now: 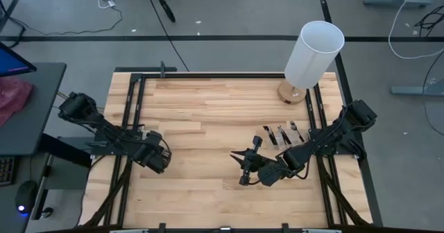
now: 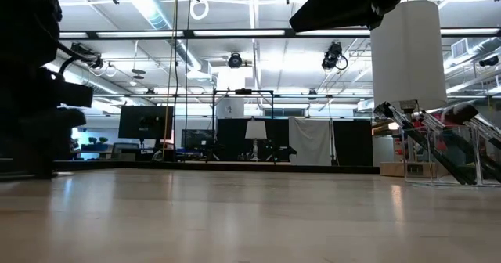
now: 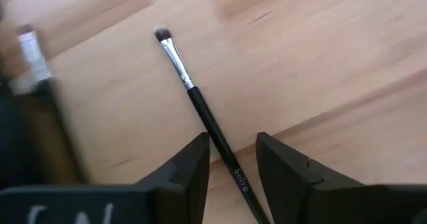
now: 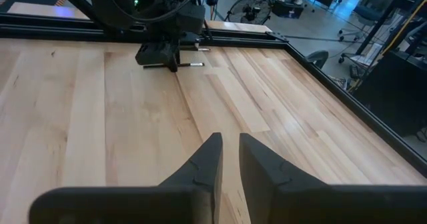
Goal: Put items in baskets/containers
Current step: Put the black eyeshadow brush into the transparent organizer
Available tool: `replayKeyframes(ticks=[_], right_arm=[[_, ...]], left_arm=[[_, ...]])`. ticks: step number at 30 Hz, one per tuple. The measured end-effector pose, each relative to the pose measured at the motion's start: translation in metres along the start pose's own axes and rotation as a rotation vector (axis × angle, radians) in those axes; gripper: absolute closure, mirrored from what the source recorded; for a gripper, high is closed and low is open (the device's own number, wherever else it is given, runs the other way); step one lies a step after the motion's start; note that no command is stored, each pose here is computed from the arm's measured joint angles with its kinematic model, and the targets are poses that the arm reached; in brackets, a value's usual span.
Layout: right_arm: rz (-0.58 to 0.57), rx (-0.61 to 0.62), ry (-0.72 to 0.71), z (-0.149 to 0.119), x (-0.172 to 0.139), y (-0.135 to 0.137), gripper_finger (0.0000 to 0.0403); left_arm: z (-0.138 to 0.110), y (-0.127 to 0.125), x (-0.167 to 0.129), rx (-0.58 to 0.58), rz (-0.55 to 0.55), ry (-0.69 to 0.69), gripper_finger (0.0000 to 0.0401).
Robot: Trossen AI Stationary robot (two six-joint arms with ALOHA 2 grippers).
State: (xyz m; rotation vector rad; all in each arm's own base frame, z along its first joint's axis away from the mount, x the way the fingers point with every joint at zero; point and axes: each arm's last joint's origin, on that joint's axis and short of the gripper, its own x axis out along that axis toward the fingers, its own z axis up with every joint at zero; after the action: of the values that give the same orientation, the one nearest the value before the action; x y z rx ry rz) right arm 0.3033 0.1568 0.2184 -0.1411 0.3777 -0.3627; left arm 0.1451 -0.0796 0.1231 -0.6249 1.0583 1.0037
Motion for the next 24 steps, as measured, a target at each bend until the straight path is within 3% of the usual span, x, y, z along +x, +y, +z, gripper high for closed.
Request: replayKeyframes(ticks=[6, 9, 15, 24], right_arm=[[-0.001, 0.002, 0.0, 0.0, 0.0, 0.0, 0.035], [-0.002, 0.009, 0.0, 0.0, 0.001, 0.0, 0.035], [-0.003, 0.009, 0.0, 0.0, 0.001, -0.001, 0.035], [-0.005, 0.009, 0.001, 0.0, 0.001, -0.001, 0.035]], left_arm=[[0.0, -0.014, 0.0, -0.027, -0.168, -0.079, 0.0277], [0.0, -0.012, 0.007, -0.033, -0.2, -0.128, 0.0277], [-0.001, -0.005, 0.013, -0.053, -0.197, -0.222, 0.0277], [-0.01, 0.0, 0.025, 0.068, -0.183, -0.356, 0.0277]])
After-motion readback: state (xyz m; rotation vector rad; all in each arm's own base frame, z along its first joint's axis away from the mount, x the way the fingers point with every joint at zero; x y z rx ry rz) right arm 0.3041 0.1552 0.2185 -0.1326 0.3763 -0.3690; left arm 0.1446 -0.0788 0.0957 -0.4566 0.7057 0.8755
